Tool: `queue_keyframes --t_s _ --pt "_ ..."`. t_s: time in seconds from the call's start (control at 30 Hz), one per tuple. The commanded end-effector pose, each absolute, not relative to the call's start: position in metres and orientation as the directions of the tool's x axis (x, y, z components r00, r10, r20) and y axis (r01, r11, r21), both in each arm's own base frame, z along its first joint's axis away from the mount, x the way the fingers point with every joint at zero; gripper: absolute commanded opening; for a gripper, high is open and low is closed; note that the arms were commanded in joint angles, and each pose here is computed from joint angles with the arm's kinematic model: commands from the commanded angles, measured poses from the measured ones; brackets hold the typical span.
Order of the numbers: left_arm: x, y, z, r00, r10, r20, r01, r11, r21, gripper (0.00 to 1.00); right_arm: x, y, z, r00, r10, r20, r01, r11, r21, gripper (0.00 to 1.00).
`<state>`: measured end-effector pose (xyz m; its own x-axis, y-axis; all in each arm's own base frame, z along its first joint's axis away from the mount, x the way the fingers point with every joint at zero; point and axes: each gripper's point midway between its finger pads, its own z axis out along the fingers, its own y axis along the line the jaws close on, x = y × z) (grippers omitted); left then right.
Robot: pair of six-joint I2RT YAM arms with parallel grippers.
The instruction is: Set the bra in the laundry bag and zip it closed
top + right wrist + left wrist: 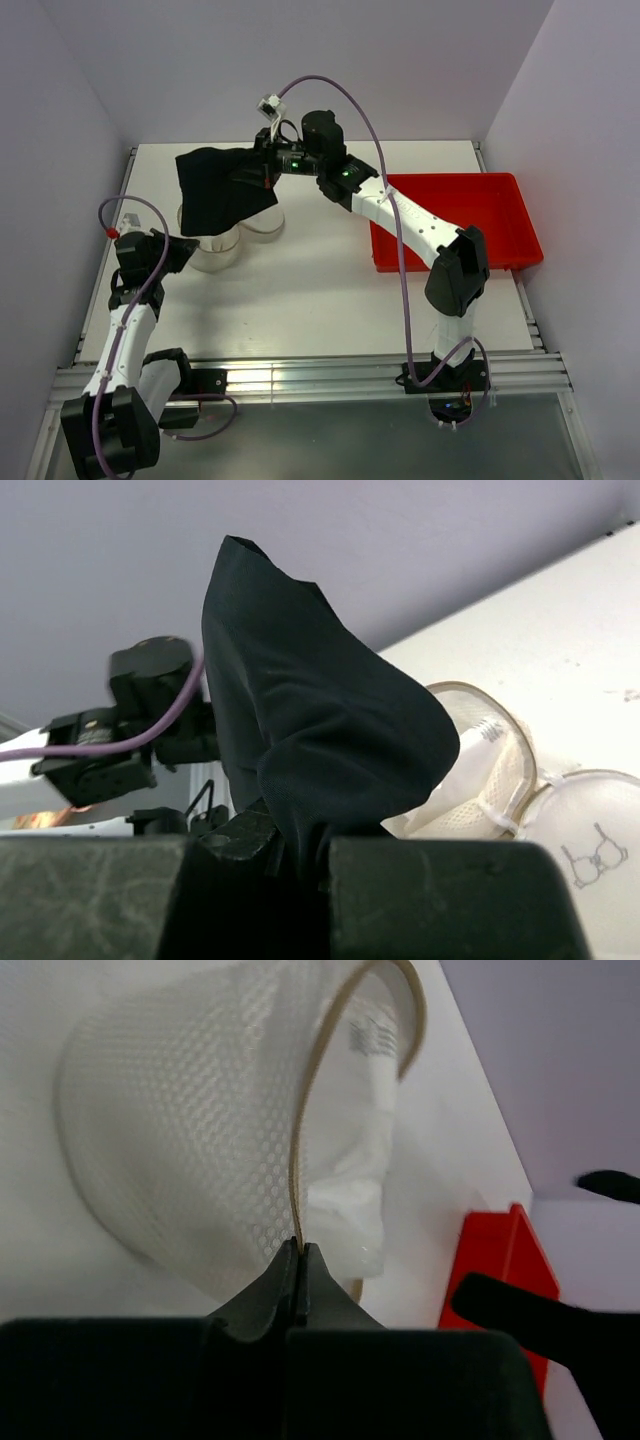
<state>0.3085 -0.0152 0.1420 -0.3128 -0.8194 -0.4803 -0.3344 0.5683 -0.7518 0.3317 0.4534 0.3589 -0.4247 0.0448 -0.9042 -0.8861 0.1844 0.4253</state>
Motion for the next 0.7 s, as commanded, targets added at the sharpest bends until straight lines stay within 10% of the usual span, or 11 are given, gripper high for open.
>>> queue_keyframes --t_s 0.0,0.67 --pt "0.308 -0.054 0.19 -0.347 -0.818 -0.458 -0.091 0.516 -0.852 0.0 0.329 0.445 0.394 -0.353 0.096 -0.931 -0.906 0.212 0.366 0.0" --pt "0.27 -0.057 0.142 -0.375 -0.814 -0.443 -0.186 0.534 -0.825 0.0 0.343 0.466 0.306 -0.472 -0.038 -0.881 -0.844 0.308 0.439 0.0"
